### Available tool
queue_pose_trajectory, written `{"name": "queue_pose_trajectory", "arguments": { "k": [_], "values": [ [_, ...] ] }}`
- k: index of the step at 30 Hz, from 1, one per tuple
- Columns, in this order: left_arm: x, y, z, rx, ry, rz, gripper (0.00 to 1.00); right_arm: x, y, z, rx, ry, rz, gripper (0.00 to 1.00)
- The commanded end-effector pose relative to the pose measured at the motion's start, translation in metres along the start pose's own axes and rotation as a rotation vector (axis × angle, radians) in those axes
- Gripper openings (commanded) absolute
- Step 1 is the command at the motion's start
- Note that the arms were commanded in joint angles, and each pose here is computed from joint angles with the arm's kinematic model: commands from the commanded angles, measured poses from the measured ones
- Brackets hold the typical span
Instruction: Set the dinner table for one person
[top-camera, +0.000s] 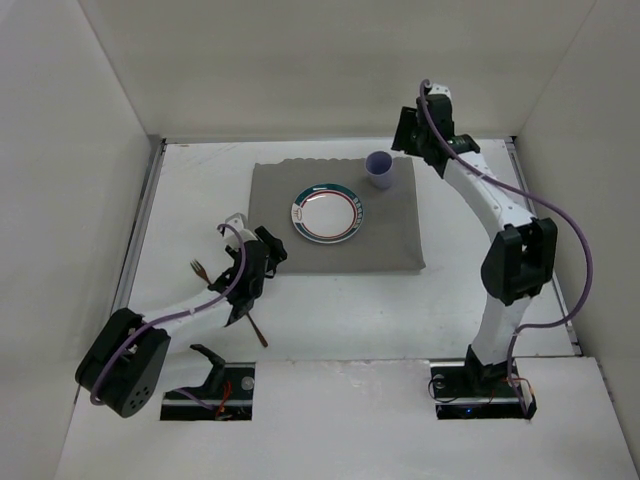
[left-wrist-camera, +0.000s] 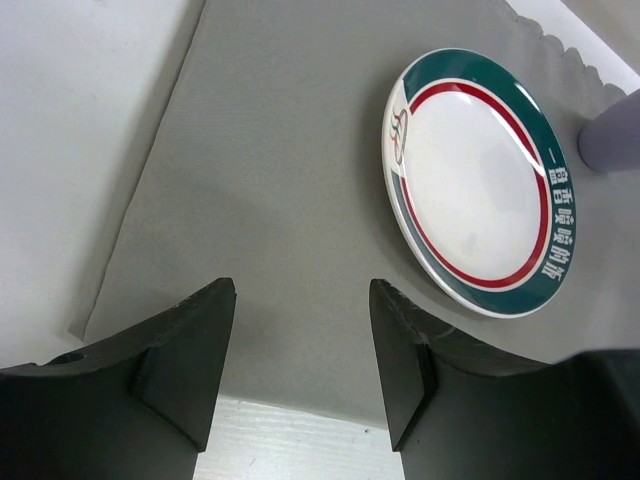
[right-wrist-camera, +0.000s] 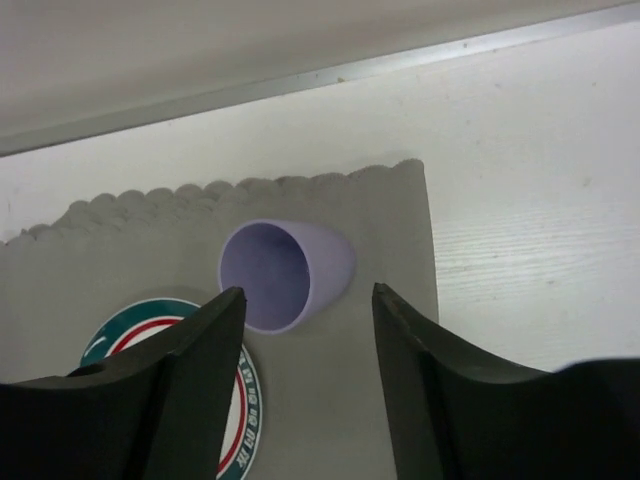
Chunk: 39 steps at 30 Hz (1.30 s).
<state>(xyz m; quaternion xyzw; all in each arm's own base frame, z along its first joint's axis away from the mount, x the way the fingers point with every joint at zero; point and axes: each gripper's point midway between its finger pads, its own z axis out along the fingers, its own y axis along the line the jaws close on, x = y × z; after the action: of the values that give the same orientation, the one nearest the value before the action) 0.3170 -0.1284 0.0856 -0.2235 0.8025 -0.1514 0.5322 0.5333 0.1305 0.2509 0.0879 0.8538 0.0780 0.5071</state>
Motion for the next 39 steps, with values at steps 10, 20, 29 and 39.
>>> {"name": "queue_pose_trajectory", "arguments": {
  "k": [10,20,29,39],
  "values": [
    [-0.029,-0.012,-0.004,0.007,-0.068,0.024,0.5,0.028,0.033,-0.01,-0.023,-0.044,-0.003,0.45],
    [-0.012,0.044,-0.063,-0.204,0.155,0.146,0.3,0.077,0.033,-0.117,-0.199,-0.184,0.14,0.1],
    [0.031,0.102,-0.113,-0.463,0.379,0.1,0.34,0.141,0.034,-0.144,-0.285,-0.121,0.122,0.44],
    [0.066,0.103,-0.141,-0.507,0.497,0.158,0.3,0.167,0.039,-0.139,-0.337,-0.096,0.155,0.48]
  ]
}}
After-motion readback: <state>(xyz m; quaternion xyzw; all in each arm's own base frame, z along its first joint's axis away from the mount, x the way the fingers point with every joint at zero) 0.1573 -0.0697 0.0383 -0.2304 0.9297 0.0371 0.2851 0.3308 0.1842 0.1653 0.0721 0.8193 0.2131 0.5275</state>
